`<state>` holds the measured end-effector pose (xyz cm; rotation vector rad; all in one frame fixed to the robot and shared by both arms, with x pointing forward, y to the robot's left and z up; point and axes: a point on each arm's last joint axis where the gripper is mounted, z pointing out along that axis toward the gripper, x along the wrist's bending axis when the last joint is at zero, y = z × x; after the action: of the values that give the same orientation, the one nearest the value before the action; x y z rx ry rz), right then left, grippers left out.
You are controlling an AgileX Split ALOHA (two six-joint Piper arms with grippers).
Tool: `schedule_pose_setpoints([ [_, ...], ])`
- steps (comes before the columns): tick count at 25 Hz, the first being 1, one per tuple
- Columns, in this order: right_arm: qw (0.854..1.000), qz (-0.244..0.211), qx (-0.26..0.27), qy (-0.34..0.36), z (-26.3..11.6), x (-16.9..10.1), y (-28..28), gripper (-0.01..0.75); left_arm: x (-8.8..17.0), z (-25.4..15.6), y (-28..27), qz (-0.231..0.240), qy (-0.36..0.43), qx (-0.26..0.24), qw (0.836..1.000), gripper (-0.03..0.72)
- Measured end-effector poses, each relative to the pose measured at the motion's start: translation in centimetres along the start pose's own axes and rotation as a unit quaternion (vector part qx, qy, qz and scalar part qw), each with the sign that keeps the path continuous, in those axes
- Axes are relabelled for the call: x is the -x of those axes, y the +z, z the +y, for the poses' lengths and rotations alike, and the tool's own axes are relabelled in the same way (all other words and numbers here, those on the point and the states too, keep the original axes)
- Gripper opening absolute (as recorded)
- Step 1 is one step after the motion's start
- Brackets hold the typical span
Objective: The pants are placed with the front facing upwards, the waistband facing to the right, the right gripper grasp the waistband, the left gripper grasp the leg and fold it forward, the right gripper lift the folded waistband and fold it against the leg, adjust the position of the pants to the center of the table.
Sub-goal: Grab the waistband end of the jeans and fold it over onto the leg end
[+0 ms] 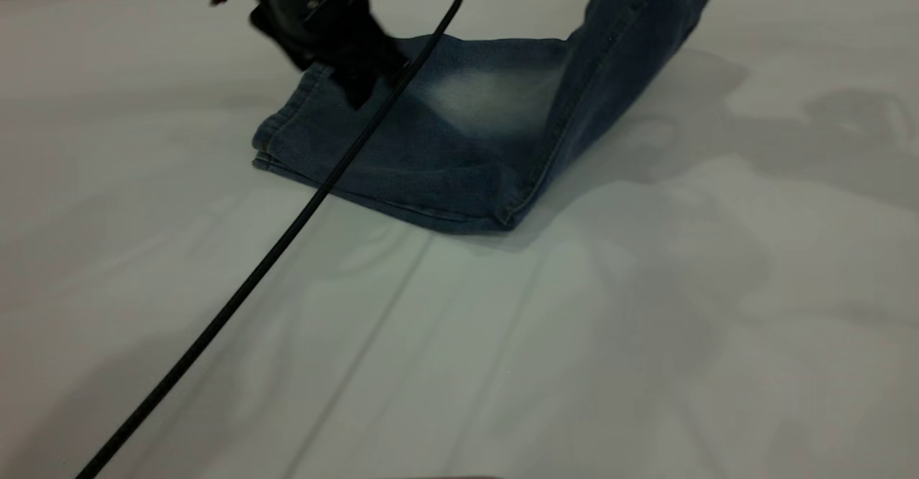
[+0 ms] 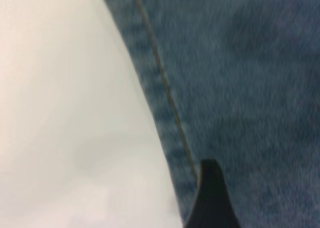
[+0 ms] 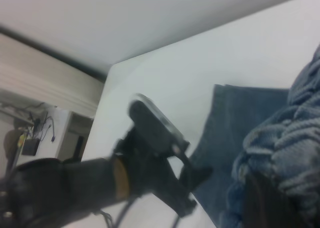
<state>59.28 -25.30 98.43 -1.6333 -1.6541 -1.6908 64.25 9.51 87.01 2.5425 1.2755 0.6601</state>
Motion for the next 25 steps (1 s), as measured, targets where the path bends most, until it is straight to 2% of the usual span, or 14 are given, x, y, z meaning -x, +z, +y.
schedule_pose_setpoints([
  [6, 0.999, 0.032, -0.023, -0.037, 0.1, -2.4, 2.2, 0.057, 1.7, -1.5, 2.3, -0.024, -0.007, -0.020, 0.999, 0.438],
  [12, 0.996, 0.055, -0.049, -0.052, -1.0, -4.1, 4.0, 0.057, 3.5, -0.8, 2.1, -0.043, 0.007, 0.009, 0.999, 0.433],
  [15, 0.995, 0.058, -0.054, -0.058, -1.2, -4.3, 4.3, 0.057, 3.5, -0.8, 2.1, -0.039, 0.016, 0.008, 0.999, 0.433],
  [19, 0.996, 0.047, -0.051, -0.058, -1.2, -4.1, 4.3, 0.057, 1.6, -0.4, 0.4, -0.010, 0.027, 0.003, 1.000, 0.433],
  [25, 0.997, 0.013, -0.045, -0.063, -1.3, -3.9, 4.9, 0.057, -3.0, 2.0, -6.0, 0.028, 0.002, 0.078, 0.997, 0.433],
])
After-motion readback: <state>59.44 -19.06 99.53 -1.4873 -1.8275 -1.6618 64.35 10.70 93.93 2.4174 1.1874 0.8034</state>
